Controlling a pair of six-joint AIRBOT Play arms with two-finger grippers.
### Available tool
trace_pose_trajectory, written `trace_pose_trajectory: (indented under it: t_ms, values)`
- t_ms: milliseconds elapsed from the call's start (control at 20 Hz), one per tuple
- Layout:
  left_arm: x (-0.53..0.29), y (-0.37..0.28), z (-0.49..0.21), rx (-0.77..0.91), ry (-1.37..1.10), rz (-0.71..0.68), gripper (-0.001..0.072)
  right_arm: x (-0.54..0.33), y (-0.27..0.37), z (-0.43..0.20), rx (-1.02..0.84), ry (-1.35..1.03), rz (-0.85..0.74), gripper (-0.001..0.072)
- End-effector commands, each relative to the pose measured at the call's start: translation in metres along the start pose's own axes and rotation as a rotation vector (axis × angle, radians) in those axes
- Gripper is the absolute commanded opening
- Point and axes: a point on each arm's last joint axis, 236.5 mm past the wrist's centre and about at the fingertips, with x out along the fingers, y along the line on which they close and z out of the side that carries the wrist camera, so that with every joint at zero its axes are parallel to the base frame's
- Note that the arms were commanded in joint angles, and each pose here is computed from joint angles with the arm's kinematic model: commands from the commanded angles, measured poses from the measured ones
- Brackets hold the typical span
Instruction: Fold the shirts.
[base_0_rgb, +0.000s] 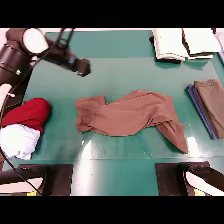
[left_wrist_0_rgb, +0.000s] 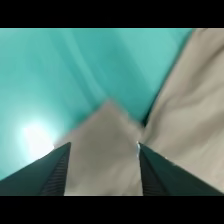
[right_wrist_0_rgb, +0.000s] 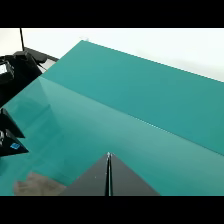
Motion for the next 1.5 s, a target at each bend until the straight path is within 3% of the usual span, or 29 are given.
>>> trace_pose_trajectory:
  t_ms: [0,500,850,900,950,1150,1400,1450]
  values:
    - [0.023,0.039,-0.064,-0.25,0.178,-0.093,0.0496,0.0,0.0,-0.001,0.0,0.003,0.0,0.0013]
    - [0.064,0.032,-0.232,-0.399,0.431,-0.077,0.0497,0.009,-0.004,-0.007,0.01,0.029,0.004,0.0013]
    - [0.098,-0.013,-0.241,-0.43,0.353,-0.186,0.0492,0.025,-0.01,-0.026,0.029,0.107,0.016,0.0013]
    - [0.099,-0.013,-0.237,-0.426,0.333,-0.183,0.0317,0.027,-0.012,-0.035,0.042,0.144,0.016,0.0013]
    - [0.098,-0.008,-0.229,-0.419,0.314,-0.174,0.0017,0.026,-0.018,-0.048,0.069,0.198,0.009,0.0012]
    - [0.066,0.037,-0.156,-0.437,0.156,-0.131,0.0025,0.015,-0.07,-0.127,0.231,0.489,-0.063,0.0013]
    - [0.012,0.093,-0.086,-0.411,-0.024,-0.026,0.0025,0.0,-0.161,-0.264,0.614,0.628,-0.25,0.0021]
    - [0.007,0.097,-0.08,-0.412,-0.042,-0.02,0.0025,-0.002,-0.174,-0.296,0.681,0.649,-0.278,0.0182]
